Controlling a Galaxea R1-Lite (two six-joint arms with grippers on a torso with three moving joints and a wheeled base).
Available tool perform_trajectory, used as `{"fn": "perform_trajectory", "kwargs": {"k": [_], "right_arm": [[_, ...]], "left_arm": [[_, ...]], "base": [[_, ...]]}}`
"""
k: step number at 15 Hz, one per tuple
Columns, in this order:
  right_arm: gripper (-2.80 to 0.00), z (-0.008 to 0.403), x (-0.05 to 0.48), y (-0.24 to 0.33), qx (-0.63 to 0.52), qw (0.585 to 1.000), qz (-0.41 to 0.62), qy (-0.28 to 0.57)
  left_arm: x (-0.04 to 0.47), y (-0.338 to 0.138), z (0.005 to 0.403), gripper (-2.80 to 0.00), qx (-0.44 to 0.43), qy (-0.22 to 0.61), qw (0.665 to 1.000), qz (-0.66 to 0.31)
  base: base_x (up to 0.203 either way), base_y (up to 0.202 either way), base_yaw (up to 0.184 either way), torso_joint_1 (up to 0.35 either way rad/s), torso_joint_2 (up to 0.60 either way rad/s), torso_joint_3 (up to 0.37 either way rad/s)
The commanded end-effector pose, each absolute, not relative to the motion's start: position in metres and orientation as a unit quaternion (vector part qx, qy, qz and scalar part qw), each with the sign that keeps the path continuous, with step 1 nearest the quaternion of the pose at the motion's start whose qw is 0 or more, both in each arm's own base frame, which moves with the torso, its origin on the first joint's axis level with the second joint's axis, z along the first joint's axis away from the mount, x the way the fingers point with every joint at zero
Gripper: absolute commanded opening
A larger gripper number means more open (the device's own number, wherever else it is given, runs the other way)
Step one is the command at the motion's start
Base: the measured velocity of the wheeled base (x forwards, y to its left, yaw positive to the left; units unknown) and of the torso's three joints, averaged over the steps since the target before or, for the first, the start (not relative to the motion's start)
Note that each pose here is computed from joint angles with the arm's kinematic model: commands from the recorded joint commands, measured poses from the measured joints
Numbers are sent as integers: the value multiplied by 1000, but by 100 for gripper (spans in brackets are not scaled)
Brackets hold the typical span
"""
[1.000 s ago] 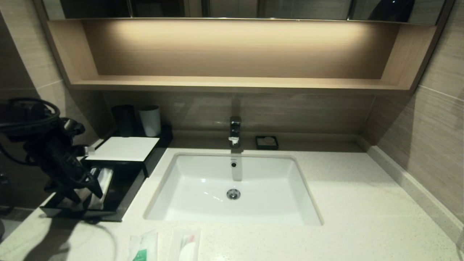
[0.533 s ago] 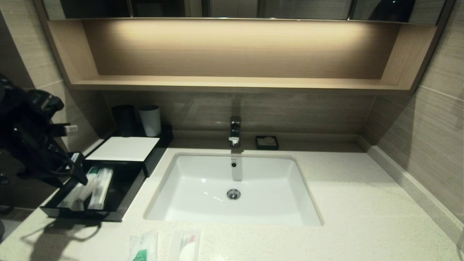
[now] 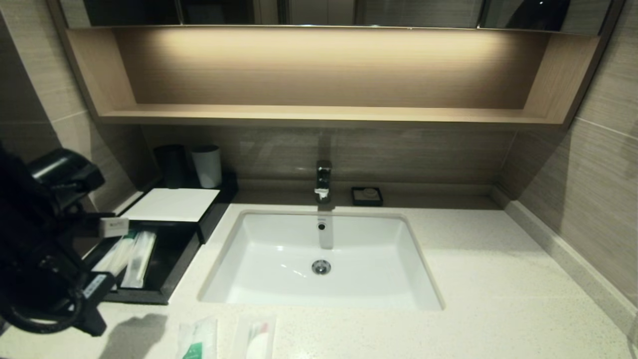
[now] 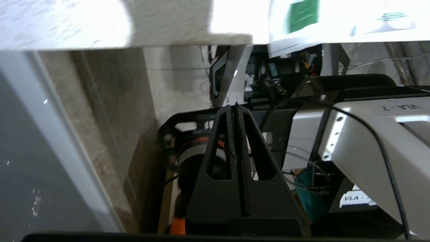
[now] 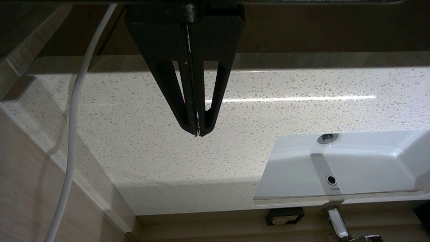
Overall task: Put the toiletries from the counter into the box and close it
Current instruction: Pick up the bathroom toiletry
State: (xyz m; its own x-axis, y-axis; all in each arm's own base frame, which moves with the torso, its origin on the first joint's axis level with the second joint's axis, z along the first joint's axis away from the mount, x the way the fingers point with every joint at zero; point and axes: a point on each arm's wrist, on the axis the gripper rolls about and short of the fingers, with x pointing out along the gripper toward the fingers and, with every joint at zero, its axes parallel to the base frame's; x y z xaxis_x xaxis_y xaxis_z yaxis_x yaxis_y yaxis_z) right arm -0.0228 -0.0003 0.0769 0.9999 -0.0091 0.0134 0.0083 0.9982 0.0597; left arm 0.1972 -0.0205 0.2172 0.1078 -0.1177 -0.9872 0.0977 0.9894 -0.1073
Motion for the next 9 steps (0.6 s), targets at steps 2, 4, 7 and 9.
{"fn": "perform_trajectory", "kwargs": {"k": [2,4,7,9], "right_arm": [[-280,77,-23,0,30,1000,-4,-7],[-280,77,-23,0,30,1000,-4,-6],[-280,77,-23,0,30,1000,-4,-7],[-280,77,-23,0,30,1000,-4,-6]], "left_arm": [[195,-59,191,-280,5,650,752,-112],[195,-81,182,-280,16,649,749,-131],[201,-106,161,-280,38,650,751,-110],[203,-107,150,0,49,656,747,-95]], "base": [[0,0,0,0,0,0],[0,0,0,0,0,0],[0,0,0,0,0,0],[0,0,0,0,0,0]]}}
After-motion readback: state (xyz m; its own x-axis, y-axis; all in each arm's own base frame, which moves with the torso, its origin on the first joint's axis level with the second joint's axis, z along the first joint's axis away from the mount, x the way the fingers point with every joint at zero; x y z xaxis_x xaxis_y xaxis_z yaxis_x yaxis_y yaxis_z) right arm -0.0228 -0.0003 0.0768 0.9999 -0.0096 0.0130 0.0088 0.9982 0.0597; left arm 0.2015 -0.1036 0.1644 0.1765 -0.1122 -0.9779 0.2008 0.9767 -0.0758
